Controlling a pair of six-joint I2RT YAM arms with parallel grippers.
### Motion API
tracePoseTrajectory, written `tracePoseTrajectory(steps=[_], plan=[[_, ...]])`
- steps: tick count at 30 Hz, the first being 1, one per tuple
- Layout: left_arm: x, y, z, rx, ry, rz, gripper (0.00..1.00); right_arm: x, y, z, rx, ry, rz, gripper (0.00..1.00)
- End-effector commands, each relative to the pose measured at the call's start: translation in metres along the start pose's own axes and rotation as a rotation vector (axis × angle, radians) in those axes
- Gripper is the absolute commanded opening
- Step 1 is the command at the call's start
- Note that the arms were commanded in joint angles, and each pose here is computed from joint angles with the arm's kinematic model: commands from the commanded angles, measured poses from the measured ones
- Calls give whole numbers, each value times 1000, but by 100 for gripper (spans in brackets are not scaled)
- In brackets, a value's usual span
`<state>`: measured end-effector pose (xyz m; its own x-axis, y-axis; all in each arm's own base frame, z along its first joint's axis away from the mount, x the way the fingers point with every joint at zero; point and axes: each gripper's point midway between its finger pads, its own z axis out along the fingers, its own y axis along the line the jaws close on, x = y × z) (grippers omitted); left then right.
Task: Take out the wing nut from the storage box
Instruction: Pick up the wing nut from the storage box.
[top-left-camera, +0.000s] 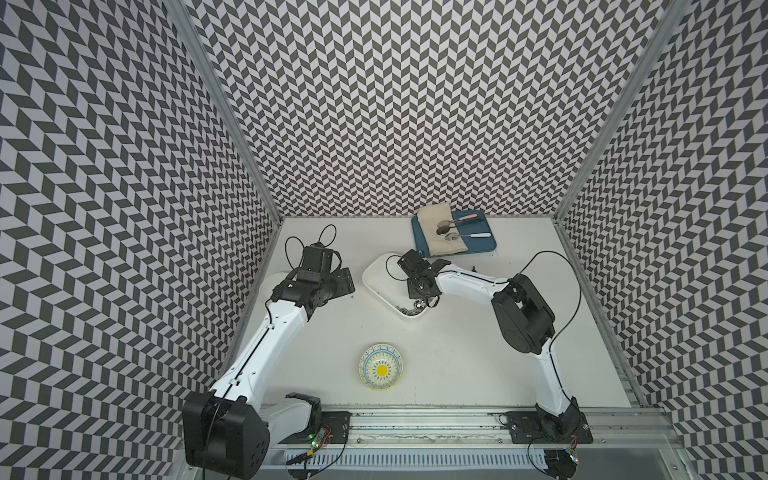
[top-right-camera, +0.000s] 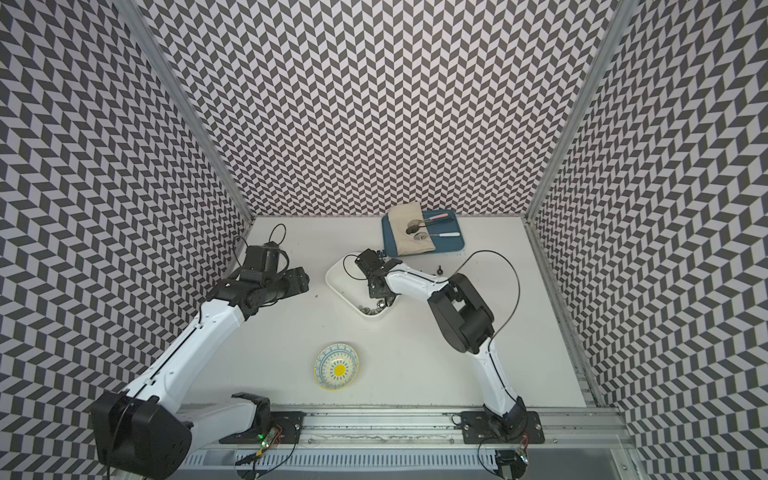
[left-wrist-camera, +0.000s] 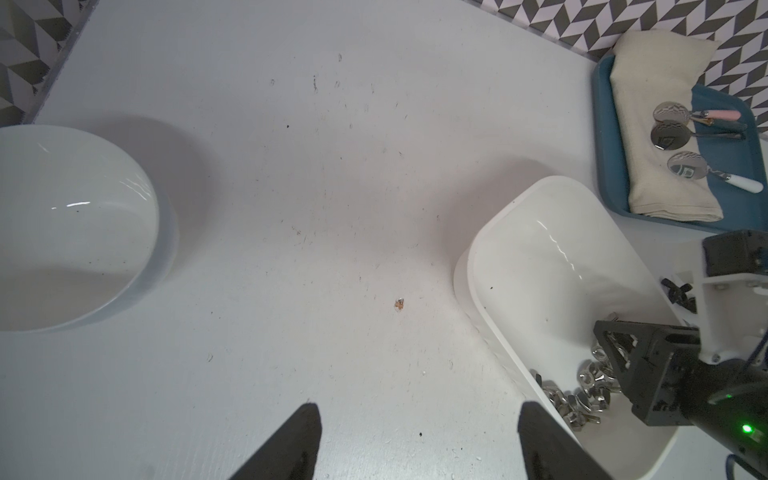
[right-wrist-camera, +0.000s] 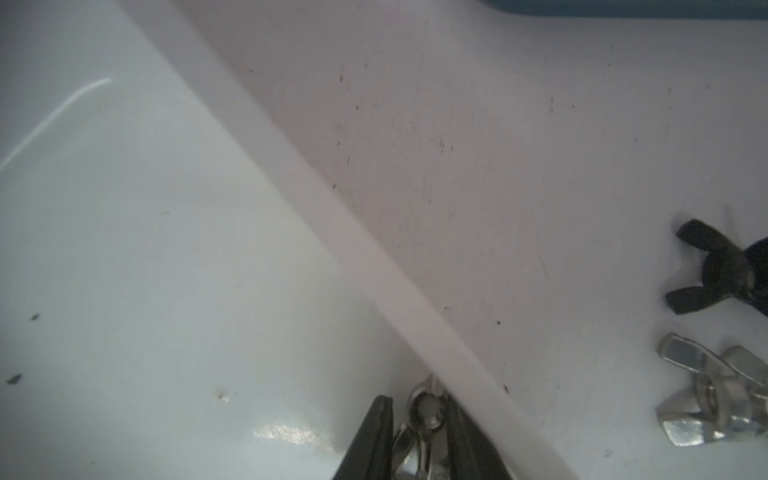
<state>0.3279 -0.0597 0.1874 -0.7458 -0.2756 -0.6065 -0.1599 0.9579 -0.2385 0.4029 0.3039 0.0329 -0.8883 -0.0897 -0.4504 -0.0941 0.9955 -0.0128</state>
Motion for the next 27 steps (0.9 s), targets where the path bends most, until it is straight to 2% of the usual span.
tracePoseTrajectory(steps=[1, 17, 27], plan=[[-8, 0, -11, 7, -29, 8, 79, -8, 1, 3, 4, -17, 20, 28], [-8, 0, -10, 8, -29, 5, 79, -21, 17, 12, -40, -40, -1, 24], [-7, 1, -9, 7, -30, -2, 79, -37, 24, 7, -52, -84, -17, 30]])
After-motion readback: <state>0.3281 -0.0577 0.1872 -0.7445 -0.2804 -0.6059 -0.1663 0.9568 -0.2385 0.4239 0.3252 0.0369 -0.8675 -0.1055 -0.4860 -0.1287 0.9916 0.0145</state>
